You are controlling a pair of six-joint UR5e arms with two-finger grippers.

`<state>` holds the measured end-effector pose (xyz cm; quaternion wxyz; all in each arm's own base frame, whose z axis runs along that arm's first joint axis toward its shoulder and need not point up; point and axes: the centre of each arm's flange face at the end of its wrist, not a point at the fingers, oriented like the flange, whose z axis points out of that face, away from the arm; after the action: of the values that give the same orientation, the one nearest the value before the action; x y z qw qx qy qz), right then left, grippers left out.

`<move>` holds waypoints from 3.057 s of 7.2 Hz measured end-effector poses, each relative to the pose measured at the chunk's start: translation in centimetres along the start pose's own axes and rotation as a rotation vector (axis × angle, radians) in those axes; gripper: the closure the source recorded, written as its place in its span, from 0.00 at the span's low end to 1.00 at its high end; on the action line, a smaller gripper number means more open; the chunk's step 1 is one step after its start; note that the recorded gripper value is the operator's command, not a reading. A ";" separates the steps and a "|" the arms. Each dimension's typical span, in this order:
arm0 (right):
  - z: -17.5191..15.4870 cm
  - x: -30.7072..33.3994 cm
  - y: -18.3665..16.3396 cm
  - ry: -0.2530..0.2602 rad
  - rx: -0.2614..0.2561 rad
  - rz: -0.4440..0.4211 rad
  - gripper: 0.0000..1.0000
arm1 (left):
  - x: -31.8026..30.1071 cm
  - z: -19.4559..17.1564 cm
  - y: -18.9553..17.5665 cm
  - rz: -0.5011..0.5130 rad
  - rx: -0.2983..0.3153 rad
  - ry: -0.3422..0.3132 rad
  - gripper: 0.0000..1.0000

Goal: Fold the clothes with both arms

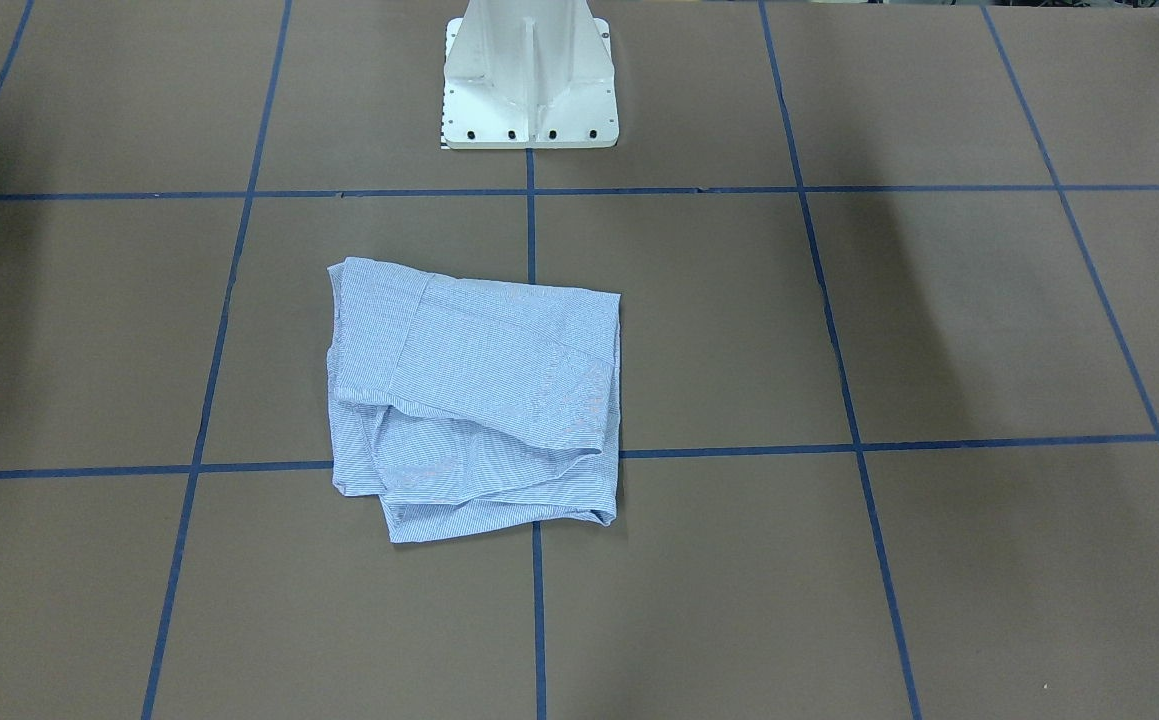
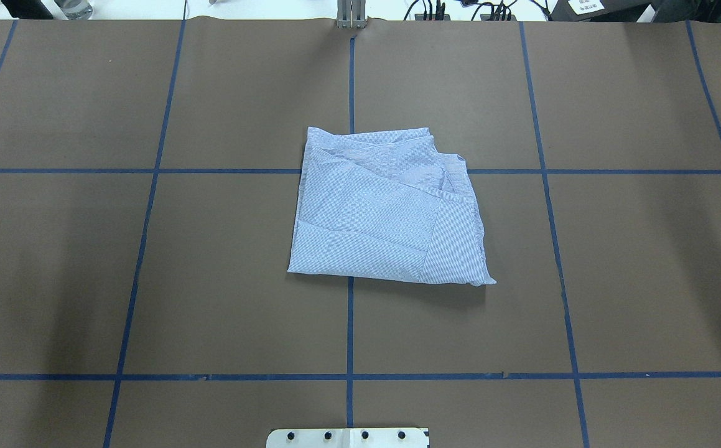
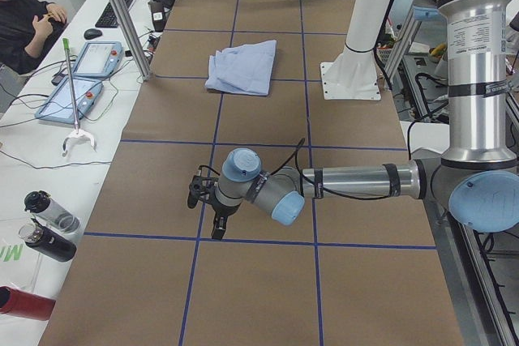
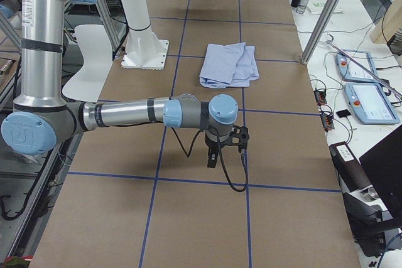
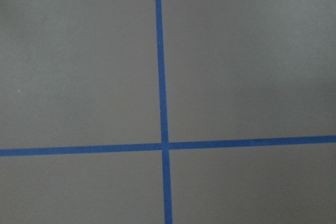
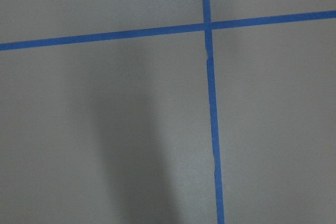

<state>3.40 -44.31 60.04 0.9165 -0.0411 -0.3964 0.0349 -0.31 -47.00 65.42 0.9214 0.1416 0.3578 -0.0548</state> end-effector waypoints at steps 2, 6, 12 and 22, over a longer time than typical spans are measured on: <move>-0.1 0.1 0.0 0.002 0.002 0.003 0.00 | 0.6 -1.9 -1.7 -0.082 -0.070 -0.044 0.01; -0.5 0.9 0.3 0.002 0.012 0.014 0.00 | -0.3 -5.7 -2.9 0.069 -0.184 -0.085 0.01; -0.1 3.1 1.2 0.069 0.010 0.036 0.00 | -3.4 -6.4 -1.5 0.153 -0.243 -0.007 0.01; 0.1 6.8 3.3 0.066 0.013 0.002 0.00 | -2.9 -6.7 -1.9 0.151 -0.235 0.008 0.01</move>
<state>7.84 -40.35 64.69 0.9293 -0.0369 -0.3657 0.0371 -7.15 -46.85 62.23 0.9318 0.0594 0.3535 0.0577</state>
